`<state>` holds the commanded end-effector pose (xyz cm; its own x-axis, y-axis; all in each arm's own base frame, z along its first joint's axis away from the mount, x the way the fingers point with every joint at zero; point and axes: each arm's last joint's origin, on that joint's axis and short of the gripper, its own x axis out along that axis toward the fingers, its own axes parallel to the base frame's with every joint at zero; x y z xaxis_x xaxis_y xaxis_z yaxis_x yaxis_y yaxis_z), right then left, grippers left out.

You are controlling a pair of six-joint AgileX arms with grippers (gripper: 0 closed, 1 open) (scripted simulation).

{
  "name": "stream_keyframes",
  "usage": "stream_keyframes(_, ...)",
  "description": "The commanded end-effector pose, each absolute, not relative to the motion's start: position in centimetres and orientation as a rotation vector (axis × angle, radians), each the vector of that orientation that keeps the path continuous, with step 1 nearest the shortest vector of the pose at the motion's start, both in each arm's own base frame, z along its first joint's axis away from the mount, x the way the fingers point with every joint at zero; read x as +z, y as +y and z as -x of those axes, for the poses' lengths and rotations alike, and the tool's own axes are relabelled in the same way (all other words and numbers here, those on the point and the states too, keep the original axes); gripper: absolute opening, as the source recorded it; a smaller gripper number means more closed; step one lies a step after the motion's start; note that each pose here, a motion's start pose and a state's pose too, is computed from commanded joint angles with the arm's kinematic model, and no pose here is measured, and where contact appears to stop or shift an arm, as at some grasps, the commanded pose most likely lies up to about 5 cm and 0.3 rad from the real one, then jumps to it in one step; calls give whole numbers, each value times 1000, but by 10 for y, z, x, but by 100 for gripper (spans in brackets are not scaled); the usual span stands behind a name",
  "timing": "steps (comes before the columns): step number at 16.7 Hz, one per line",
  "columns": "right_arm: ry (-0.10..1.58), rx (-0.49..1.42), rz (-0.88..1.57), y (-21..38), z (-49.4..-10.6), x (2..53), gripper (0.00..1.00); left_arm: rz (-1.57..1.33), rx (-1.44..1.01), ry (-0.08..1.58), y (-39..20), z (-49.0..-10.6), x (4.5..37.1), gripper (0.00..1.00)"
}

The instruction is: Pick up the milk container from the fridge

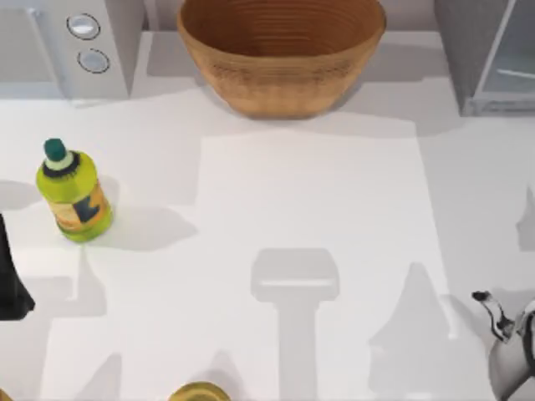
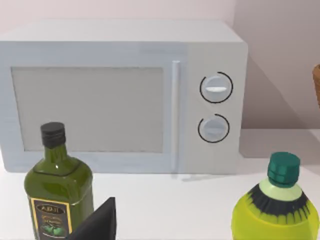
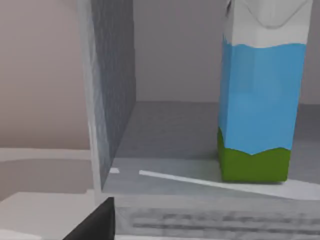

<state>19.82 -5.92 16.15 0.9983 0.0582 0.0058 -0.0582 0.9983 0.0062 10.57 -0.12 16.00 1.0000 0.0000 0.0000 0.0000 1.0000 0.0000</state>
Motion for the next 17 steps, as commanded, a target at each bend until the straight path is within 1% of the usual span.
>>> stream_keyframes(4,-14,30,1,-85,-207,136,100,0,0,0,-1,-106,160,100)
stream_keyframes(8,-15,6,2,-100,-205,117,100,0,0,0,-1,-106,160,100)
stream_keyframes(17,-8,2,-1,-102,-208,112,100,0,0,0,-1,-106,160,100)
